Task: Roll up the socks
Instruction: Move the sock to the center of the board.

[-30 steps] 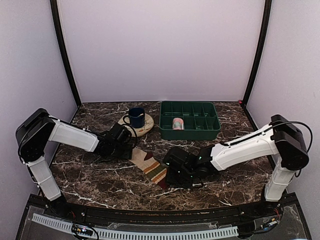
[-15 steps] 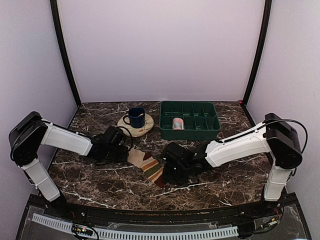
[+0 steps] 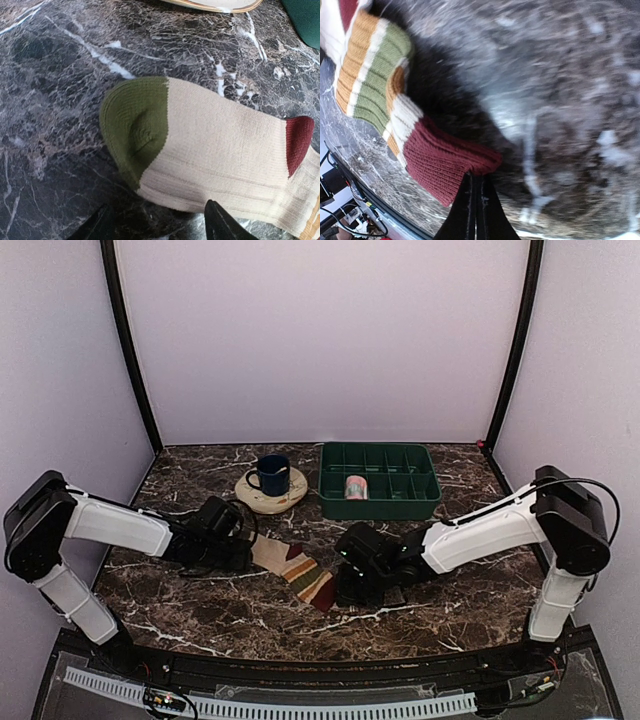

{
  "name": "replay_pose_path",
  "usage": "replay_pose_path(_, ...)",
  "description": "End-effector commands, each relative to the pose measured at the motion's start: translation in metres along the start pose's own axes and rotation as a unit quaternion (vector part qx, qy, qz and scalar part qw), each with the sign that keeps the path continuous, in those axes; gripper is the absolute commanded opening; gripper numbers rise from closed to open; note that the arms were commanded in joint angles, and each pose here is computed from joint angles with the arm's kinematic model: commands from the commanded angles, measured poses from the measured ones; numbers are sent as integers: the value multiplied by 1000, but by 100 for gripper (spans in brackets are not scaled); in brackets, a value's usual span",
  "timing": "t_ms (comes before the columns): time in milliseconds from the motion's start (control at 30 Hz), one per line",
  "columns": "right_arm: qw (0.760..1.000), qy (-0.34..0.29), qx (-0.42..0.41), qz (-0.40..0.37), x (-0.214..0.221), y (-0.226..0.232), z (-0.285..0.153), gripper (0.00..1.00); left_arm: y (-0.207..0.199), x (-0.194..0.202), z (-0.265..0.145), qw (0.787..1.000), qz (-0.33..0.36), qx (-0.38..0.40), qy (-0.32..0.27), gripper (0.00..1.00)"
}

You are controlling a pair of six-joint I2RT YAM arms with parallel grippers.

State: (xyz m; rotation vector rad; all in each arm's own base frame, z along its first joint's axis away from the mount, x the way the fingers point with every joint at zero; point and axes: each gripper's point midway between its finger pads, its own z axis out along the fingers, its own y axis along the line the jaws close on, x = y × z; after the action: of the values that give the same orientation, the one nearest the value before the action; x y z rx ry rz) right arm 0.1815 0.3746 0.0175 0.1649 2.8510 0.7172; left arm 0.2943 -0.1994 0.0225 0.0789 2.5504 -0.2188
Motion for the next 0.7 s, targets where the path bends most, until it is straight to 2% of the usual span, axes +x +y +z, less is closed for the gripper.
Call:
replay_pose_path(0,997,-6,76,-4,-6,-52,-4,0,7,10,-16,1000,-3,-5,12,65)
replay_pose_path(367,994,-34,107,-1,-44,-100,-39,0,-1,-19,-43,999,-6,18,-41,69)
replay_pose_path(500,993,-33,107,-45,-56,-83,-51,0,7,-21,-38,999,1,-9,-45,71)
replay_pose_path(667,988,-8,99,-119,-45,-41,-54,21,14,-24,-26,998,13,-43,-47,72)
